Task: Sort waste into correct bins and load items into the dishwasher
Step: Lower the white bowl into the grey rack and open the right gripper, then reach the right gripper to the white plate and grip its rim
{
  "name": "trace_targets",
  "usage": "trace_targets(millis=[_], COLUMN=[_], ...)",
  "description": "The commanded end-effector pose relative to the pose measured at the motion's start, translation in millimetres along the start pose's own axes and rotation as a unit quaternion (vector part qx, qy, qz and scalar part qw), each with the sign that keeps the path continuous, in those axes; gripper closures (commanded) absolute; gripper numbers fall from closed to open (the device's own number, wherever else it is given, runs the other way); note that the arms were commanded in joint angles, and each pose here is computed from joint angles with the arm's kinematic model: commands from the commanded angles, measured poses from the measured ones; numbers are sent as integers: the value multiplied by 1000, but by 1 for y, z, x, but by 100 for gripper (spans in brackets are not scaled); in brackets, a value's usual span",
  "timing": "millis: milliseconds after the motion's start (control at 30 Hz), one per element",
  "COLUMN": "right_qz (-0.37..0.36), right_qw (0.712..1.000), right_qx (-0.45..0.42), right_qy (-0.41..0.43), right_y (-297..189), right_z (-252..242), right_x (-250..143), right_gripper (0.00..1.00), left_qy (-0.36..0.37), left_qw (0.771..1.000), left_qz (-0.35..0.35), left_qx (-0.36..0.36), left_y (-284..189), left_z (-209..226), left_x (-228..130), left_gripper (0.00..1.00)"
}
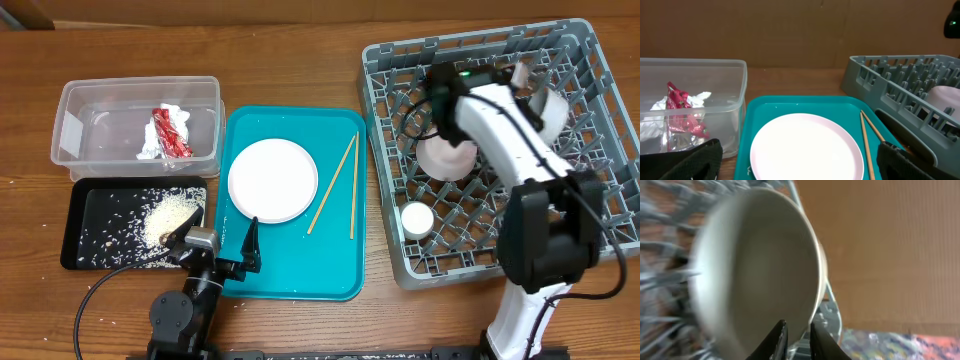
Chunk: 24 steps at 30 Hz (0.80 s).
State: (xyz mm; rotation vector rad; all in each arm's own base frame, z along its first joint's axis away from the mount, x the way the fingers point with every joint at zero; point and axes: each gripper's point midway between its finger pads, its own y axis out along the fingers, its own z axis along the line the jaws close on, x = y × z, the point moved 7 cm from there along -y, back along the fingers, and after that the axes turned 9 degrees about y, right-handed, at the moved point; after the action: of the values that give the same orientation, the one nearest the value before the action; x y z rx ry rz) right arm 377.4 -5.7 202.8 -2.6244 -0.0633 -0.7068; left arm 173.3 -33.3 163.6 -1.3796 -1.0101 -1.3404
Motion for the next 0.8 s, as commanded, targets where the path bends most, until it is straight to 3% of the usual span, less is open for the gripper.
trace_targets(millis=[0, 300, 467, 533, 633, 667, 733, 767], right_qz=[-42, -74, -33, 19, 83, 103, 148, 161], right_qw=[999, 996, 985, 958, 888, 848, 741, 708], right_qx=[20, 36, 170, 286, 453, 520, 650, 680], right_qy=[-20, -43, 2, 20, 0, -23, -85, -100], right_y=[-34, -65, -106, -133, -169, -184, -219, -227], right_z=[17, 21, 16, 16, 24, 29, 37, 40], right_x=[-4, -9, -7, -9, -14, -17, -28, -32], right_gripper=[82, 79, 79, 78, 67, 65, 63, 63], left_qy=[1, 1, 1, 1, 0, 1, 1, 0], left_qw=[1000, 1000, 1000, 1000, 1000, 1000, 1000, 1000], left_qz=[-3, -3, -3, -3, -3, -3, -3, -3], left_qx=[0, 0, 0, 0, 0, 0, 0, 0], left_y=[0, 0, 0, 0, 0, 0, 0, 0], left_z=[0, 0, 0, 0, 0, 0, 0, 0], left_x=[-1, -1, -1, -1, -1, -1, -1, -1], left_gripper=[0, 0, 0, 0, 0, 0, 0, 0])
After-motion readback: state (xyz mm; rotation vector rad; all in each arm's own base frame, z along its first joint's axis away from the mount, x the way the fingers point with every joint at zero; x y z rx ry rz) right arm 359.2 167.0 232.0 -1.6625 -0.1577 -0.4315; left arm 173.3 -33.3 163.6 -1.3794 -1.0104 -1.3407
